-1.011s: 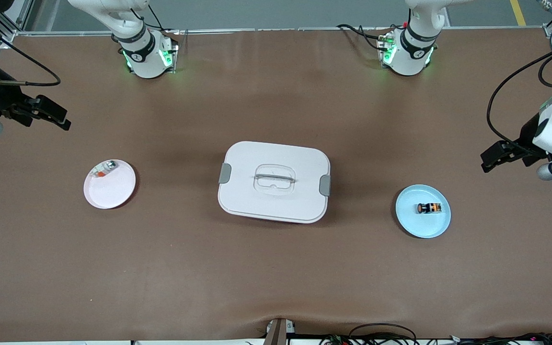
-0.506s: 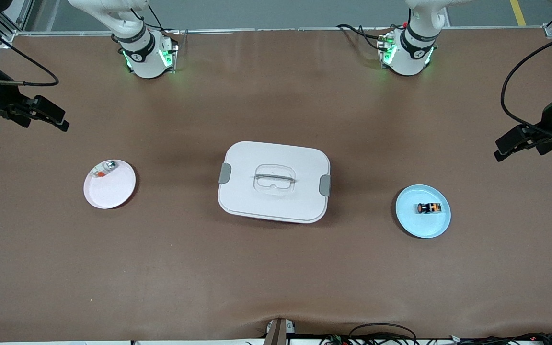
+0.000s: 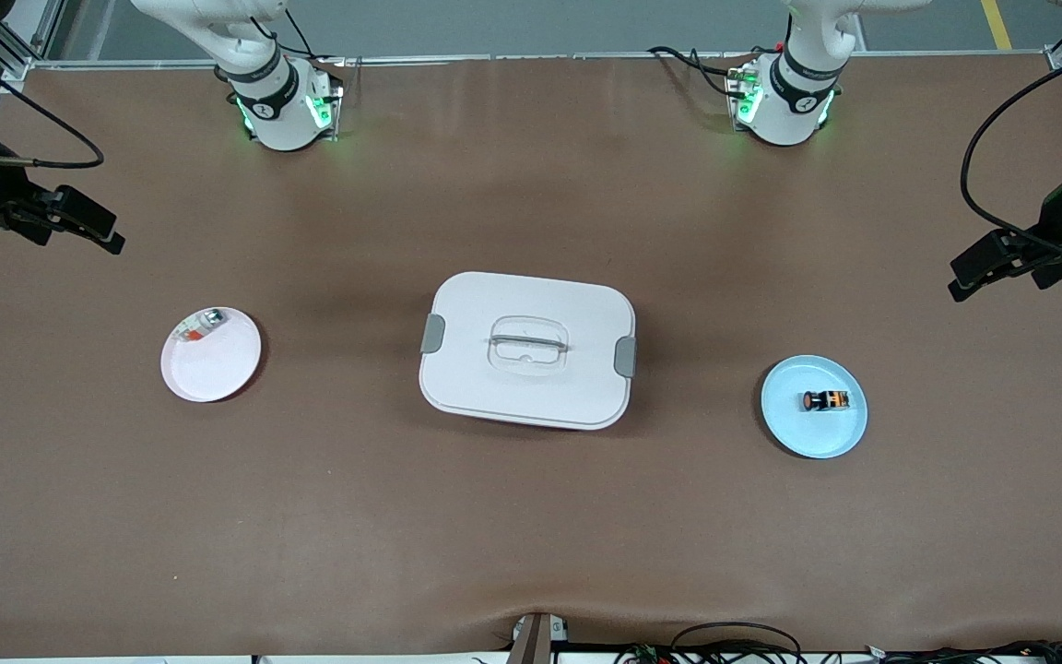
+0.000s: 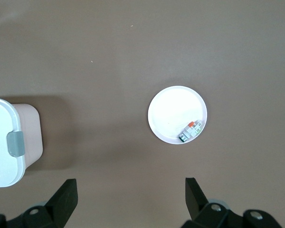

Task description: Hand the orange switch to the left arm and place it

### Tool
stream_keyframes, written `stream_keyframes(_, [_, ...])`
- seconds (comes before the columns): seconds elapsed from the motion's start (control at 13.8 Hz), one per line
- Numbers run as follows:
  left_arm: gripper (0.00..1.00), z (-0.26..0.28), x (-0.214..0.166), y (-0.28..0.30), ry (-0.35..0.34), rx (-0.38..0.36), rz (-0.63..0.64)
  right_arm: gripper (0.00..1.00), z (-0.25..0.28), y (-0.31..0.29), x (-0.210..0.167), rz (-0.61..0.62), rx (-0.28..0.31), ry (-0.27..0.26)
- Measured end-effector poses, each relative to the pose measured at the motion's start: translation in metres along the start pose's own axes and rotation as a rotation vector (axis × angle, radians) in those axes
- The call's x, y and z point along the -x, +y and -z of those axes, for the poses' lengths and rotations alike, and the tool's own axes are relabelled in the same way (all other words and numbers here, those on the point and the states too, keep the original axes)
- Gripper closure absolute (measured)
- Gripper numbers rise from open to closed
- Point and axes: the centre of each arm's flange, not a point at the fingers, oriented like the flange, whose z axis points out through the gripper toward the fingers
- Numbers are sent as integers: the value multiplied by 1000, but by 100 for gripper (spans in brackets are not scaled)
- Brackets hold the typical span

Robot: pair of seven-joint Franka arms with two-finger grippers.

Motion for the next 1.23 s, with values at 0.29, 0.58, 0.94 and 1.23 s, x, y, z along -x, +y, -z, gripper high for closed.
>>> stream_keyframes(0.29, [0, 14, 10, -11, -15, -4, -24, 0, -3, 0, 0, 40, 2, -7])
stream_keyframes(0.58, [0, 13, 13, -8, -24, -5, -31, 0, -5, 1, 1, 48, 3, -11])
stream_keyframes(0.94, [0, 0, 14, -3, -65, -11, -84, 0, -5, 3, 0, 46, 17, -13])
stream_keyframes(1.23, [0, -12, 10, -2, -87, -14, -98, 0, -4, 6, 0, 47, 39, -7])
